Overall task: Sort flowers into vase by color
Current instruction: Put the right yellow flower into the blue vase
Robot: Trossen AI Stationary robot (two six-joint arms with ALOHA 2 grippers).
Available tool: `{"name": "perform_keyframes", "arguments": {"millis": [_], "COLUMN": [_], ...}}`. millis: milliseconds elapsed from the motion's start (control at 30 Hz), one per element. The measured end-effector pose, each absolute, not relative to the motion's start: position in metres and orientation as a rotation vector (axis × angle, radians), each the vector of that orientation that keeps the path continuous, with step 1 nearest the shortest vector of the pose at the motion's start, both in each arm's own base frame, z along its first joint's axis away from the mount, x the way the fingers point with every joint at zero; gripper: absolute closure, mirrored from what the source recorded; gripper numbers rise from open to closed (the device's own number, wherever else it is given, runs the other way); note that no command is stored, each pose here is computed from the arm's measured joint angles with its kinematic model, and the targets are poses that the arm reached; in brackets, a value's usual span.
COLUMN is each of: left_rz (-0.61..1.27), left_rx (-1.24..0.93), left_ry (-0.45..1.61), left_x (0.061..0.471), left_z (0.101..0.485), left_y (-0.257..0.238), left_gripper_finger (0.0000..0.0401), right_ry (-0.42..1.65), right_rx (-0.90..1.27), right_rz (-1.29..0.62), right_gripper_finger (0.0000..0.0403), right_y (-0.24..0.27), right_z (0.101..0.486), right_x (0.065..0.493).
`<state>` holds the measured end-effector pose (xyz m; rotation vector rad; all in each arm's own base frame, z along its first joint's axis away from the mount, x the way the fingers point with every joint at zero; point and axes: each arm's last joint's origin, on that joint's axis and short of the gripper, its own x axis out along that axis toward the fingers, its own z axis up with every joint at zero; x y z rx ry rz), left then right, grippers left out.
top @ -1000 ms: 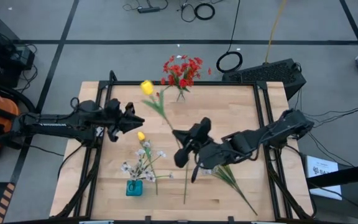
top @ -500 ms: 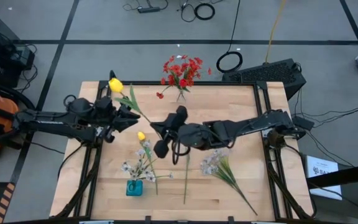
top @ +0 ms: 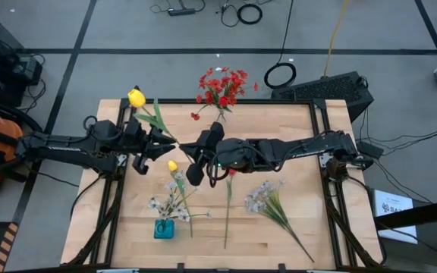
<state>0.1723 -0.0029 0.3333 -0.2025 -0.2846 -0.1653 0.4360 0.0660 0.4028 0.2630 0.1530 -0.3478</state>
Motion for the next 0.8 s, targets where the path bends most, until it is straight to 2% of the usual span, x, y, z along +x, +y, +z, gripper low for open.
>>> {"name": "perform_keyframes", "arguments": {"millis": [633,700,800], "left_rz": [-0.098,-0.087,-0.074], "left_rx": [-0.156,-0.16,-0.184], "left_ry": [-0.323,-0.323,-0.323], "left_x": [0.176,0.176,0.176], "left_z": [0.335,0.335,0.335], "left_y": [0.001,0.002,0.002], "left_gripper_finger": [0.031,0.0319,0.0358], "right_ry": [0.181,0.186,0.187], "right_rx": [0.254,0.253,0.254], "right_rz": [-0.351,-0.352,-0.353], "right_gripper_finger": [0.0403,0.0403,0.0403], "right_y": [0.052,0.052,0.052], "right_z": [0.398,0.398,0.397], "right_x": [0.44,0.44,0.44]}}
